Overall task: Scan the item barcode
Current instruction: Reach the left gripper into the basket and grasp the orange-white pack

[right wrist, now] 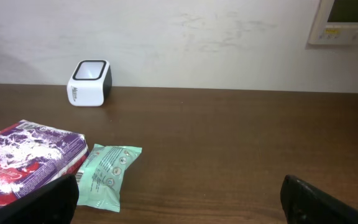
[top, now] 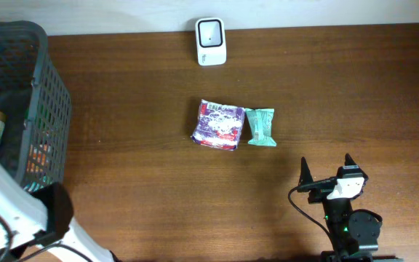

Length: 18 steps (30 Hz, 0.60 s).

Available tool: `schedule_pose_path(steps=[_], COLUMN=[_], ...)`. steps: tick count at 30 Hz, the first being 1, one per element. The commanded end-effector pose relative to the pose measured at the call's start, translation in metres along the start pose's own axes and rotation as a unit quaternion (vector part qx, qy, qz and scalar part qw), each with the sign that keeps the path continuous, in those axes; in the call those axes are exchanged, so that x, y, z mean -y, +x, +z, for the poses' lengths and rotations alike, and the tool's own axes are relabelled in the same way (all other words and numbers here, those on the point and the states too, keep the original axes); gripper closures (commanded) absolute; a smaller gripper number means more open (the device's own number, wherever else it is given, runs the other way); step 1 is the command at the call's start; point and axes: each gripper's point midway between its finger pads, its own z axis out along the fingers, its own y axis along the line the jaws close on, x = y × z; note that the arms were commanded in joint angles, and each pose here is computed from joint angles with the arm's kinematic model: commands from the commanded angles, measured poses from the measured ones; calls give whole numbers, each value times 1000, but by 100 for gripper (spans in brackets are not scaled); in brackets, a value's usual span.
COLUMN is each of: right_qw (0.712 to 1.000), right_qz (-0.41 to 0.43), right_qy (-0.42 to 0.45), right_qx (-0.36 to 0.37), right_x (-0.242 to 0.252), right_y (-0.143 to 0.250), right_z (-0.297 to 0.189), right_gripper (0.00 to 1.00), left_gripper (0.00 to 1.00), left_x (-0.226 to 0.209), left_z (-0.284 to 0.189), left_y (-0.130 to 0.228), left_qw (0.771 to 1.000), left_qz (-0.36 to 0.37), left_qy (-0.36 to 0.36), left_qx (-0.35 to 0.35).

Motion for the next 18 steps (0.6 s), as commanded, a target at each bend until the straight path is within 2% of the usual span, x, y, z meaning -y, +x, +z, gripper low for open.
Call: schedule_pose_path(steps=[1,3,4,6,7,9,11,15,18], right_qw=[1000,1000,1000,1000,1000,1000,1000,1000,1000], right_qz=[-3,-3,-3,-3,-3,-3,-3,-3,-3], right_qy=[-8,-8,-8,-8,-8,-8,-8,-8,-8], right_qx=[-1,-1,-1,-1,-1,-1,-1,-1,-1], right_x=[-3,-3,-3,-3,-3,-3,-3,-3,-3], right_y=[3,3,3,3,3,3,3,3,3], right_z=[0,0,0,0,0,0,0,0,0], right_gripper=[1,1,1,1,1,1,1,1,1], left_gripper=[8,9,13,29,33,32,27,31,32], left_x=[-52,-74,-88,-106,-113,-125,-138,-150,-153], left_z=[49,79,97,121,129,143,160,185,200], left_y=[31,66,92,132,145,170,204,259,288], left_qw=[993,978,965,943,935,922,906,885,881], left_qz=[-14,2,7,27,28,24,47,70,87], left_qy=[-67,-94,-107,-117,-120,-126,-120,-110,-92], left_qx=[-101,-185,-239,-311,-332,-365,-404,-446,-456])
